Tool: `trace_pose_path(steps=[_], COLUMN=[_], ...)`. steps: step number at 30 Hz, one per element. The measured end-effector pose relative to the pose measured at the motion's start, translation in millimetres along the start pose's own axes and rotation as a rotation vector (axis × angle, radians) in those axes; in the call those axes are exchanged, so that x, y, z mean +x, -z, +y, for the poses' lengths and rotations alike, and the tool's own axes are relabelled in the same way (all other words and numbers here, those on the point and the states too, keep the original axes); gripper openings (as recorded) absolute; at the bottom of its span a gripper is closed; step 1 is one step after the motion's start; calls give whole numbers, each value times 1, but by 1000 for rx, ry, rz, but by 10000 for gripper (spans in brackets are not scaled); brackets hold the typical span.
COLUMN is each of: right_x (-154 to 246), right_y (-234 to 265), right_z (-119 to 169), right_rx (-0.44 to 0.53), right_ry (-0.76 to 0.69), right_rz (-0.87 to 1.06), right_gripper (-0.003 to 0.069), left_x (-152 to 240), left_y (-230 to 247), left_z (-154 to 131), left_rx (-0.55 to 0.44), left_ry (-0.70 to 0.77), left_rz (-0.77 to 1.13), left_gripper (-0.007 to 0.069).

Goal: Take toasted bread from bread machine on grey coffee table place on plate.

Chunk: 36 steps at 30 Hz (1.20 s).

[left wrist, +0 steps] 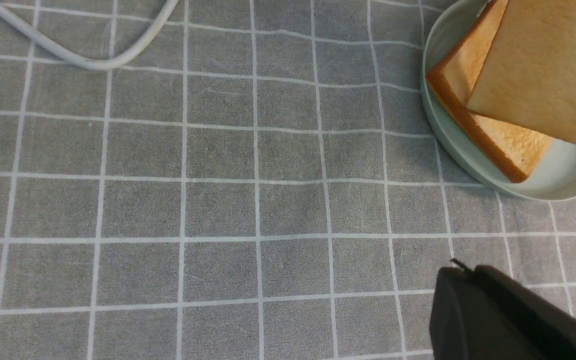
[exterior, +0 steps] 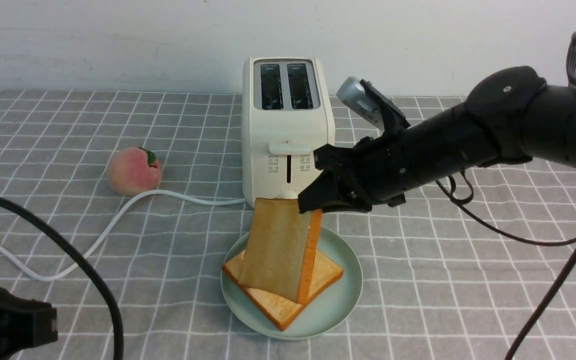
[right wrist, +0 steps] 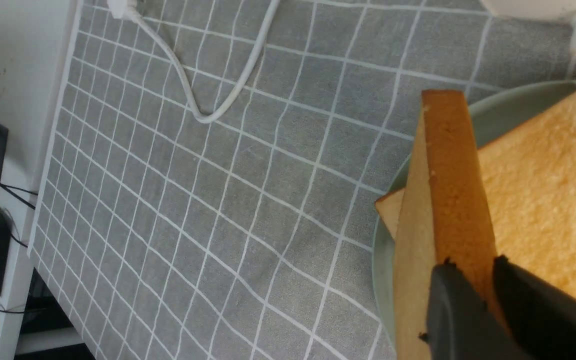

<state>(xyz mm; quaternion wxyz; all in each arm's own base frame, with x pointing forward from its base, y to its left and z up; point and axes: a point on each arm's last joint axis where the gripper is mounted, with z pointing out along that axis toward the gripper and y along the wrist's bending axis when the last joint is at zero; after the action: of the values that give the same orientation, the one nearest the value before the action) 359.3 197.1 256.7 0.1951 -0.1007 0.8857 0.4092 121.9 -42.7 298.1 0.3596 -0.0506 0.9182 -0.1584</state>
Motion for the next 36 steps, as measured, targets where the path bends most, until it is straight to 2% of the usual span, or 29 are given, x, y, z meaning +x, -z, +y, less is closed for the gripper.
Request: trace_pose_path(steps=[3,4,5,7,9,10,11,12,15,16,17,19,20,21,22,24,25,26,27,28,30,33,35,36], right_x=[0,1,1,4,5,5,4,3,-2,-4,-4,-5,-4,1,2,17,21,38,42,63,95,129,179,178], right_y=[-1,-1,-1,-2,-1,1,2,12,39,62,63,107,114,140,144,188,195,223,229,256,291,318,343,341], right_z=[-2,-4,-4,-9,-10,-11,-11,-10,-1,11,10,34,39,53,55,81,85,103,107,120,136,144,147,144], right_rx=[12,31,34,75,91,103,103,115,125,128,130,142,142,156,159,201,210,247,258,318,392,443,458,463], right_ry=[10,29,32,76,93,103,106,125,162,197,197,261,271,305,313,389,404,462,475,511,534,527,514,507], right_rz=[5,15,16,44,57,62,62,63,22,-25,-24,-123,-139,-192,-199,-283,-294,-341,-352,-398,-497,-617,-831,-833], right_gripper=[131,192,201,333,421,493,503,572,610,606,603,538,531,461,451,309,281,181,137,39,-10,-15,-8,-8], left_x=[0,0,0,0,0,0,0,0,1,1,1,1,1,1,1,1,0,0,0,0,0,0,-1,-1], left_y=[0,0,0,0,0,0,0,0,0,0,0,0,0,0,0,0,0,0,0,0,0,0,0,0], left_z=[0,0,0,0,0,0,0,0,0,0,0,0,0,0,0,0,0,0,0,0,0,0,0,-1], left_rx=[0,0,0,0,-1,-1,-1,-2,-3,-3,-3,-3,-3,-3,-3,-3,-2,-2,-1,-1,0,1,5,7], left_ry=[0,0,0,0,0,0,0,0,0,0,0,0,0,0,0,0,0,0,-1,-1,-1,-1,-1,-1], left_rz=[1,1,1,1,2,2,2,4,7,7,7,7,7,7,7,6,5,4,3,2,0,-3,-11,-13], left_gripper=[-14,-14,-14,-14,-14,-14,-14,-14,-14,-14,-14,-14,-14,-14,-14,-14,-14,-14,-14,-14,-14,-14,-14,-14])
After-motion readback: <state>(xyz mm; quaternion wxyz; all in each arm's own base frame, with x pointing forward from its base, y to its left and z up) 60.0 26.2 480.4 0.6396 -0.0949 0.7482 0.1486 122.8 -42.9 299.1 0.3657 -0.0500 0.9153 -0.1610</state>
